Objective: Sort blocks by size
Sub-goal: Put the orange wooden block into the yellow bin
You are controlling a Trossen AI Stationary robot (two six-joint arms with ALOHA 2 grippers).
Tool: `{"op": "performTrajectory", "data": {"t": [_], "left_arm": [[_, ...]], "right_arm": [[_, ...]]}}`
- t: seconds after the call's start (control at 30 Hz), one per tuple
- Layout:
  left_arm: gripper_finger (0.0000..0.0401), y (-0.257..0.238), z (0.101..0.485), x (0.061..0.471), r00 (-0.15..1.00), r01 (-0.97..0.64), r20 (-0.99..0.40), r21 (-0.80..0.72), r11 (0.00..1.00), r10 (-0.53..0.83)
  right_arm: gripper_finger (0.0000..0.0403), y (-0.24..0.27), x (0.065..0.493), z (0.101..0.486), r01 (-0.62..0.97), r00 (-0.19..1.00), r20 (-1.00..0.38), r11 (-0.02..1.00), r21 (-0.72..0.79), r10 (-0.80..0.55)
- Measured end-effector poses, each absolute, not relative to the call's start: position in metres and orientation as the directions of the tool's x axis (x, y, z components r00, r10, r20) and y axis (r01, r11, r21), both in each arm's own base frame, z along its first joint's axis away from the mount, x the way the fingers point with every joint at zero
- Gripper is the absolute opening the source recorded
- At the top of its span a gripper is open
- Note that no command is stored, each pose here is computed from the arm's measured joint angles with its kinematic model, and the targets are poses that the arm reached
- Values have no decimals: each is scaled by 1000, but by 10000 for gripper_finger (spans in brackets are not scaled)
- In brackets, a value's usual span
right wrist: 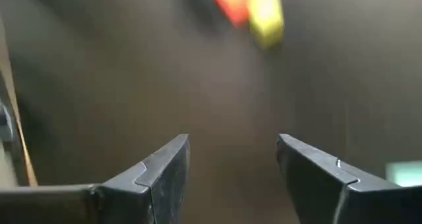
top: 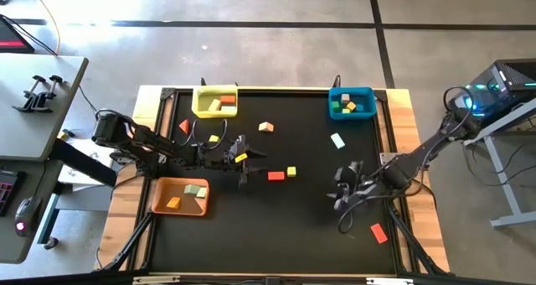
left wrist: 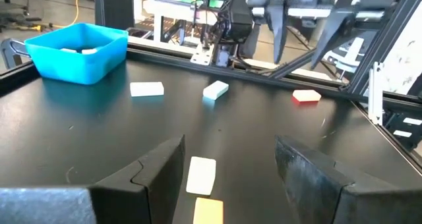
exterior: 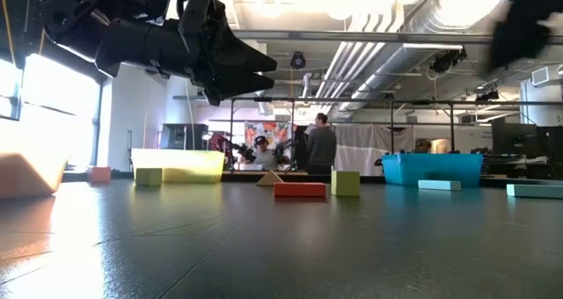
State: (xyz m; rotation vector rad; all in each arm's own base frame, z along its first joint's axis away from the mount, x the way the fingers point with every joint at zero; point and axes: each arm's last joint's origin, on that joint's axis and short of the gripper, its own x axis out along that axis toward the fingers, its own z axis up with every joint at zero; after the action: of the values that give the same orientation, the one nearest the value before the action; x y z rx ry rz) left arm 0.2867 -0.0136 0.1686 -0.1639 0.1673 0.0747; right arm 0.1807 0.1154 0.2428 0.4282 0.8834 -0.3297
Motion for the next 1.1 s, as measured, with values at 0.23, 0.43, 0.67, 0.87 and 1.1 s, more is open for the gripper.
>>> {"op": "performTrajectory", "data": {"t": [0.23,0.43,0.67,0.87,1.1], "left_arm": [[218,-14,168,287,983,-87,-173,-156,984,60],[218,-14,168,287,983,-86,-175,-156,984,58],[218,-14,168,287,983,-84,-175,-156,984,56],[218,-14,168,287,983,-84,-177,-156,984,55],[218,-14,168,287,983,-84,-178,-156,984,56]], "right_arm": [[222,126,156,218,747,72,-983,644,167,171],[222,139,144,188,822,-201,-925,570,19,321],[222,147,144,170,828,-289,-902,557,-68,320],[222,157,152,152,798,-348,-870,597,-80,349],[222,168,162,129,741,-388,-836,670,-33,388]]}}
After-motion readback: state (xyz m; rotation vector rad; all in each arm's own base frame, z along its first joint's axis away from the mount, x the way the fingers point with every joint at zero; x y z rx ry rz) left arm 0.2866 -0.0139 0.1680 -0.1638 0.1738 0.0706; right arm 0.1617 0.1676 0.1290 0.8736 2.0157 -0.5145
